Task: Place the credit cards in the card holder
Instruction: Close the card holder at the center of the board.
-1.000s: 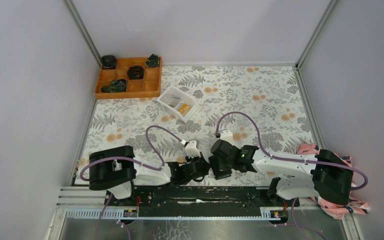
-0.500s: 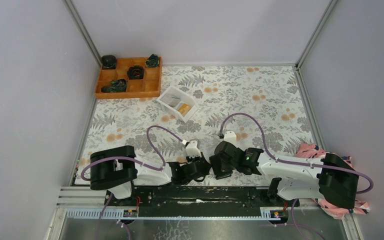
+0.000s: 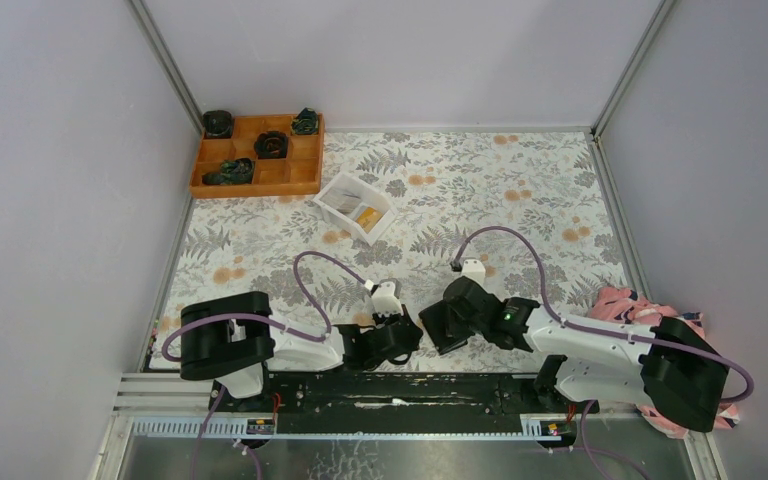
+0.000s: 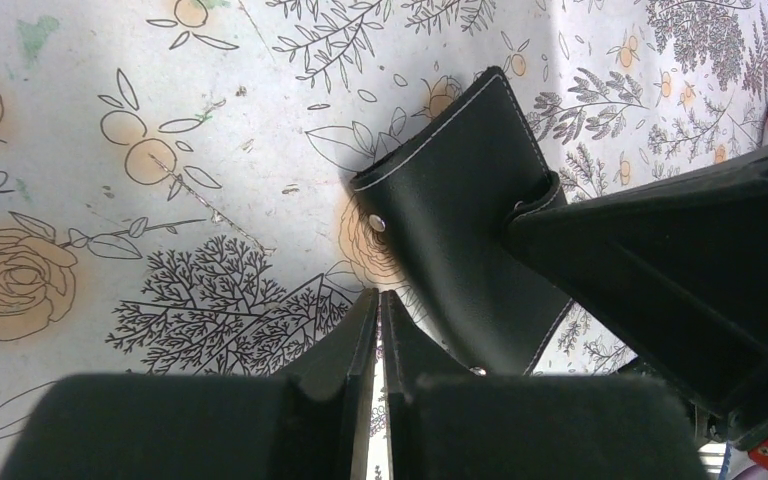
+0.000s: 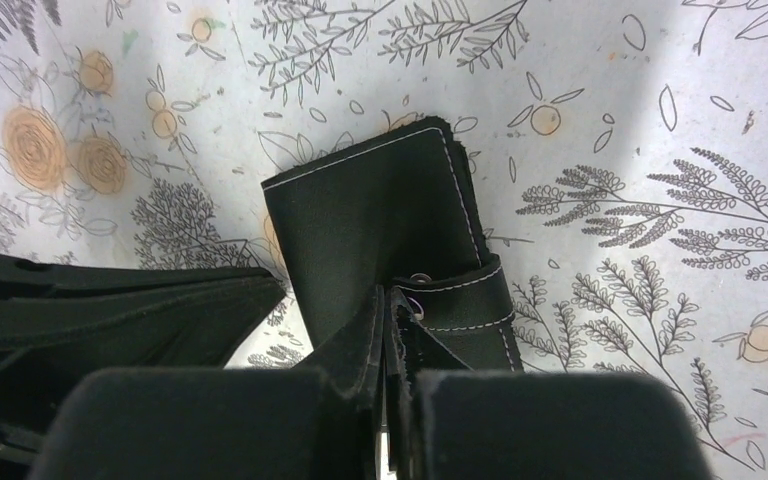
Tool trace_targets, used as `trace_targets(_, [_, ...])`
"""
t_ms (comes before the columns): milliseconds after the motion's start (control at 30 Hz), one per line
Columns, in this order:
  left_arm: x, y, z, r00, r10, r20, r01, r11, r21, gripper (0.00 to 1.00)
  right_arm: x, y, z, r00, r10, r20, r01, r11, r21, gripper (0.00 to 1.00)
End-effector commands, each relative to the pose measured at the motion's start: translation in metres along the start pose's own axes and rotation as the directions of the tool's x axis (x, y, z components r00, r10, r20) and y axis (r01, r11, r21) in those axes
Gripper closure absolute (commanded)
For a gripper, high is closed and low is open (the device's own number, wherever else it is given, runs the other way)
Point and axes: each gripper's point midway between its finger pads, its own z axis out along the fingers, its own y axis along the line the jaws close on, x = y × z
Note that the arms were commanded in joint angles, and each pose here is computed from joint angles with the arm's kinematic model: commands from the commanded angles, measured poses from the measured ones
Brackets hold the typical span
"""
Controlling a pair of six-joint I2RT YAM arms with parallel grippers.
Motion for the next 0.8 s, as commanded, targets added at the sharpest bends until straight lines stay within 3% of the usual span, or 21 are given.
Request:
trace_targets(0, [0.007, 0.019, -0.001, 0.998, 0.057, -0.014, -0.058, 0.996, -0.073, 0.89, 0.004, -0.013, 0.007, 0.999, 0.055, -0.003, -0.055, 0.998, 0.012, 1.0])
trace_targets(433, [-0.052, -0.035, -0.023, 0.968, 0.197, 0.154, -0.204, 0.978, 0.032, 0.89, 0.001, -0.024, 0.015, 0.977, 0.212, 0.006, -0.211, 0.976, -0.052, 1.0])
trace_targets(767, [-0.06, -0.075, -0.021, 0.949, 0.265, 0.173, -0.29, 0.946, 0.141, 0.89, 0.003, -0.043, 0.023, 0.94, 0.342, 0.018, -0.34, 0.938, -0.069, 1.0])
